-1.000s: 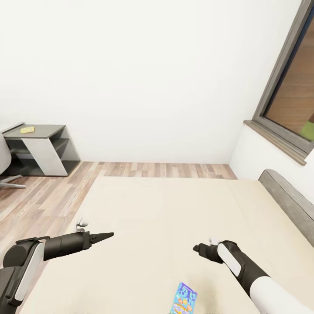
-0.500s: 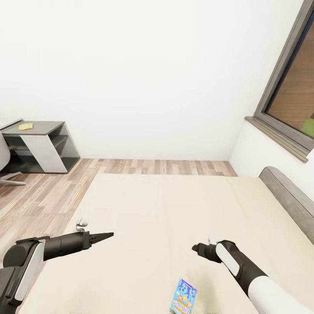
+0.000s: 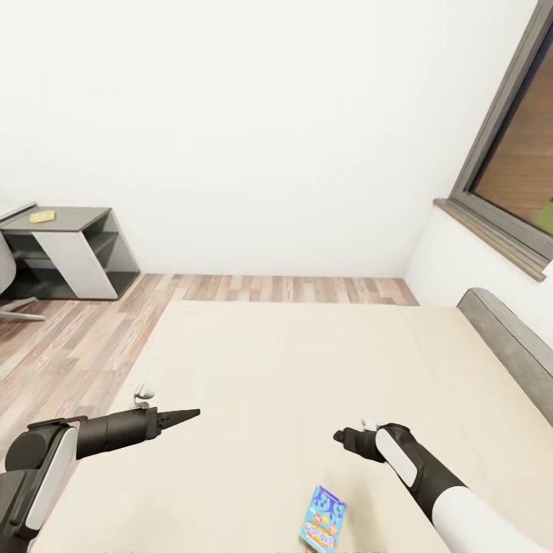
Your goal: Put all the toys in the child's room - the three board games (two on the bed and one on the table), the two jigsaw puzzles on the table, and the tennis ball on the table - inside the toy box on the table in the child's room.
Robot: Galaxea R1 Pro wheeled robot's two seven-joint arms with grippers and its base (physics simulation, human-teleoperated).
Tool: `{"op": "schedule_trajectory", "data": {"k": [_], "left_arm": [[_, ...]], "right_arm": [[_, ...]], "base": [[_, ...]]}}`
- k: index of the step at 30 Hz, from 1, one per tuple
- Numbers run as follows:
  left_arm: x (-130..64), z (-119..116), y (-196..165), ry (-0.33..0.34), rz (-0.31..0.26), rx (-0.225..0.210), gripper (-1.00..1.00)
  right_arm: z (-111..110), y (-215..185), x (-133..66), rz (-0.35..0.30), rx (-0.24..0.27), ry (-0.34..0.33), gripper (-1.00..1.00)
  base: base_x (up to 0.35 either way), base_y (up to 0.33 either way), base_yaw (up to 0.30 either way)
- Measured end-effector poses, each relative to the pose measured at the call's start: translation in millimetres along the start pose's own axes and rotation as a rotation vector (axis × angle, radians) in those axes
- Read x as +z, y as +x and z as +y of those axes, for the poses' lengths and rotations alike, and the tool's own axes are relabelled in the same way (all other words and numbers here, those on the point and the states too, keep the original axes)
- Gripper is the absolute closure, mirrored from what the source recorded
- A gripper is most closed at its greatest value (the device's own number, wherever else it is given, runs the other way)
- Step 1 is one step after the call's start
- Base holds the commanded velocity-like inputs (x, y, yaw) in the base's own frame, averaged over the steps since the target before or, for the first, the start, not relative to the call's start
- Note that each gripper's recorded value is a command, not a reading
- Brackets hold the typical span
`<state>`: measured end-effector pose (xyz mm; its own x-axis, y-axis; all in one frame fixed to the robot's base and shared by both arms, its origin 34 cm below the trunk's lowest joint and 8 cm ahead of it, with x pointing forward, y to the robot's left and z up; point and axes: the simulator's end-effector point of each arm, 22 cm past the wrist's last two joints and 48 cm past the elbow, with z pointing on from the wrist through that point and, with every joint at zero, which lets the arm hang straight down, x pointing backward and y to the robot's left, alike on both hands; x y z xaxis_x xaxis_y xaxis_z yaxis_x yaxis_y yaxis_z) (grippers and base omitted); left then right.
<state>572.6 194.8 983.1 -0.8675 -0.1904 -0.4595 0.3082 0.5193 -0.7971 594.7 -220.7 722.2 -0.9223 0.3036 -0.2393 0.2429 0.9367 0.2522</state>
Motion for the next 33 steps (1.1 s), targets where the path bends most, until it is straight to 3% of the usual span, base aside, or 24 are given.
{"op": "schedule_trajectory", "data": {"k": [5,9,13,33], "left_arm": [[-1.1,-8,1,0.05,0.005,-0.006,-1.0],[-7.6,-27,3,0.152,0.016,0.0,-1.0],[-12.4,-33,3,0.193,0.022,0.004,-1.0],[-19.4,-12,11,0.18,0.047,-0.037,-1.0]], "right_arm": [[0,3,3.1,0.008,0.004,-0.001,-1.0],[-3,6,5.2,0.016,0.009,0.0,-1.0],[-4,9,7.7,0.025,0.013,0.001,-1.0],[-14,28,19.7,0.079,0.024,0.022,-1.0]], "base": [[0.0,0.0,0.0],[0.0,0.0,0.0],[0.0,0.0,0.0],[0.0,0.0,0.0]]}}
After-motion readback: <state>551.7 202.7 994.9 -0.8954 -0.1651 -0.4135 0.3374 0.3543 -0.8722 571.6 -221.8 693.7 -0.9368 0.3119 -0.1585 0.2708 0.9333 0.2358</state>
